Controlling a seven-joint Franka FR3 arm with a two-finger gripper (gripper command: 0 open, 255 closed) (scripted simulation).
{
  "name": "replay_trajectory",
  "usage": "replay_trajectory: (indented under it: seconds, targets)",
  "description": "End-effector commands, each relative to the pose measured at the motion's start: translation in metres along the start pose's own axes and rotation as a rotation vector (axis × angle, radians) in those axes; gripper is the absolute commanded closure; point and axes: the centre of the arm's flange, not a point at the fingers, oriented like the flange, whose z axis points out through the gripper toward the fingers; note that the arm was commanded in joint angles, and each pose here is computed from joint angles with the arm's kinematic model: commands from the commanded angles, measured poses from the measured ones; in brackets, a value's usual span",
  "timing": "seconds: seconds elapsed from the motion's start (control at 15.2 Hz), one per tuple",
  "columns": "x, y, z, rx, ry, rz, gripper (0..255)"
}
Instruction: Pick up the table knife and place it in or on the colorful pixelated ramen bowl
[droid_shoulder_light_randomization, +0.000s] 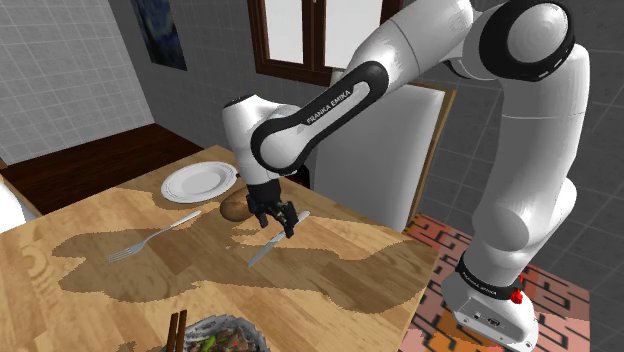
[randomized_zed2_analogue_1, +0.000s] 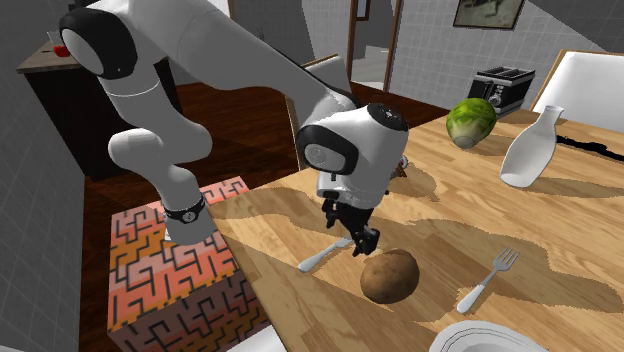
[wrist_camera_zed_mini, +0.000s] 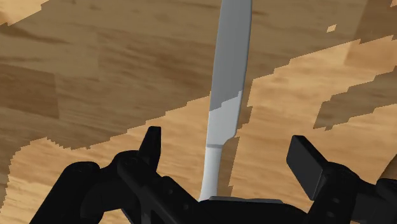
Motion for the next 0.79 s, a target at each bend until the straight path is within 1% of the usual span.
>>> replay_trajectory:
  seconds: [0.0, 0.46, 0.53, 0.73]
  targets:
    - [-0.0016, 0.0002, 0.0077, 0.000, 0.000, 0.000, 0]
    - [-0.0016, 0.0002, 0.0077, 0.000, 0.000, 0.000, 0]
    - [-0.0016, 0.0002, 0.0077, 0.000, 0.000, 0.000, 255]
    - [-0.0021, -0.0002, 0.0077, 0.000, 0.000, 0.000, 255]
